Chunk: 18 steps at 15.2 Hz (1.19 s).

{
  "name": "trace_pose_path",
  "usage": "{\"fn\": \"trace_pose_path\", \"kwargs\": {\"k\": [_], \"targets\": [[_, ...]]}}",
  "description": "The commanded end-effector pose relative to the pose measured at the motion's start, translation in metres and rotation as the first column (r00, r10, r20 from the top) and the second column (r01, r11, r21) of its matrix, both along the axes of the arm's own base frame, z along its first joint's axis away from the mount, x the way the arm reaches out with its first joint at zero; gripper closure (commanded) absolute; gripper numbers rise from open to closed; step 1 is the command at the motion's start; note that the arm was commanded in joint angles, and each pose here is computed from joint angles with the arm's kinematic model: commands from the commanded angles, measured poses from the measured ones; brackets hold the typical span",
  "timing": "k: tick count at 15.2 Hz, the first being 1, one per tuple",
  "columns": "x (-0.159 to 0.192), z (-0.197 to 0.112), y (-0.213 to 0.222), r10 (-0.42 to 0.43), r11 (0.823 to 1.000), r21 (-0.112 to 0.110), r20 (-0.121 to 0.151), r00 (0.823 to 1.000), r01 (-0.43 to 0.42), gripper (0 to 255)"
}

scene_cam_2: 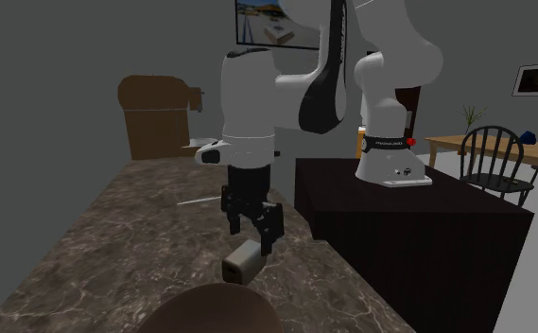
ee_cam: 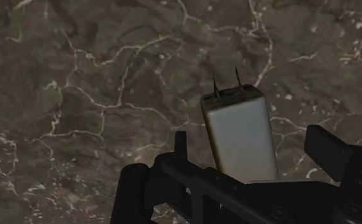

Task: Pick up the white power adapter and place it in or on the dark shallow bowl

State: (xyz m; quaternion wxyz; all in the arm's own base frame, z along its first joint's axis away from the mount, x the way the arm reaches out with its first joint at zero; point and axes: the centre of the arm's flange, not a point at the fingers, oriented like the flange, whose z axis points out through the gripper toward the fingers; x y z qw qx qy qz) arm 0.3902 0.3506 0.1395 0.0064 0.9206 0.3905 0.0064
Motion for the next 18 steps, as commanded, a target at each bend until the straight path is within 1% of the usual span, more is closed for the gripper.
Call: {"fn": "trace_pose_path", "kwargs": {"k": [1, 4, 12, 13, 18], "targets": [[0.001, -0.012, 0.001, 0.002, 1.000, 0.000, 0.000, 1.000, -0.002, 0], [0.001, -0.031, 0.001, 0.002, 1.000, 0.000, 0.000, 1.000, -0.002, 0], [0.001, -0.031, 0.001, 0.002, 1.000, -0.001, 0.000, 1.000, -0.002, 0], [0.001, -0.031, 0.001, 0.002, 1.000, -0.001, 0.000, 1.000, -0.002, 255], [0.001, -0.031, 0.001, 0.002, 1.000, 0.000, 0.000, 1.000, -0.002, 255]]}}
